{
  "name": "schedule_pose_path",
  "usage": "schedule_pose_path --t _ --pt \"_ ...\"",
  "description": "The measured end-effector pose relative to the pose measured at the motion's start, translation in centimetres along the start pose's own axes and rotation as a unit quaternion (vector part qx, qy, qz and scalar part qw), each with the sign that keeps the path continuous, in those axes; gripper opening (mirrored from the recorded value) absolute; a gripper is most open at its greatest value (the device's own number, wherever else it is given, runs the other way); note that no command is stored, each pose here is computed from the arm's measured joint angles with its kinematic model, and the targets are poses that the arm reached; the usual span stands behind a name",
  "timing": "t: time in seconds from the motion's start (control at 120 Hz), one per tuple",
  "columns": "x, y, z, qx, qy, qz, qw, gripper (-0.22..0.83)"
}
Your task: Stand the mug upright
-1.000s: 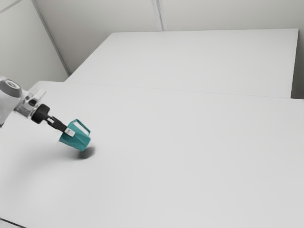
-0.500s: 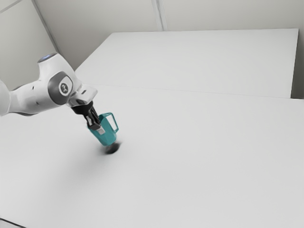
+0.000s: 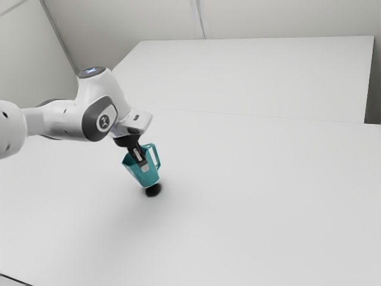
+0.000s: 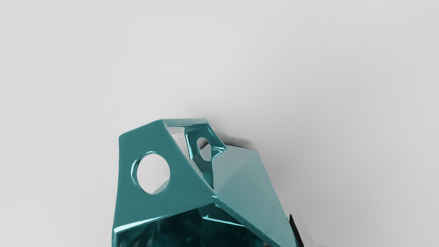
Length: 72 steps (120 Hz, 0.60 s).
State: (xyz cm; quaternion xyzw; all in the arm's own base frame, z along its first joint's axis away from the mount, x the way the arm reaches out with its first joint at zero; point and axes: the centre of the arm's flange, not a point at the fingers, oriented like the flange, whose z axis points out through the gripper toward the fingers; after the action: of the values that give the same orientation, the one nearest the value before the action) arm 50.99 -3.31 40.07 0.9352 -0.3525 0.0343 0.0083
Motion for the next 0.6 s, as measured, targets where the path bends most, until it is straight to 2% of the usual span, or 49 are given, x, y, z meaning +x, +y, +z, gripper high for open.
schedule_pose_path --t 0.35,0.6 --pt "-1.5 3.4 0.8 0.013 -0.031 -0.113 0.993 -0.17" --pt "-0.4 4.4 1.8 0.012 -0.032 -0.162 0.986 -0.17"
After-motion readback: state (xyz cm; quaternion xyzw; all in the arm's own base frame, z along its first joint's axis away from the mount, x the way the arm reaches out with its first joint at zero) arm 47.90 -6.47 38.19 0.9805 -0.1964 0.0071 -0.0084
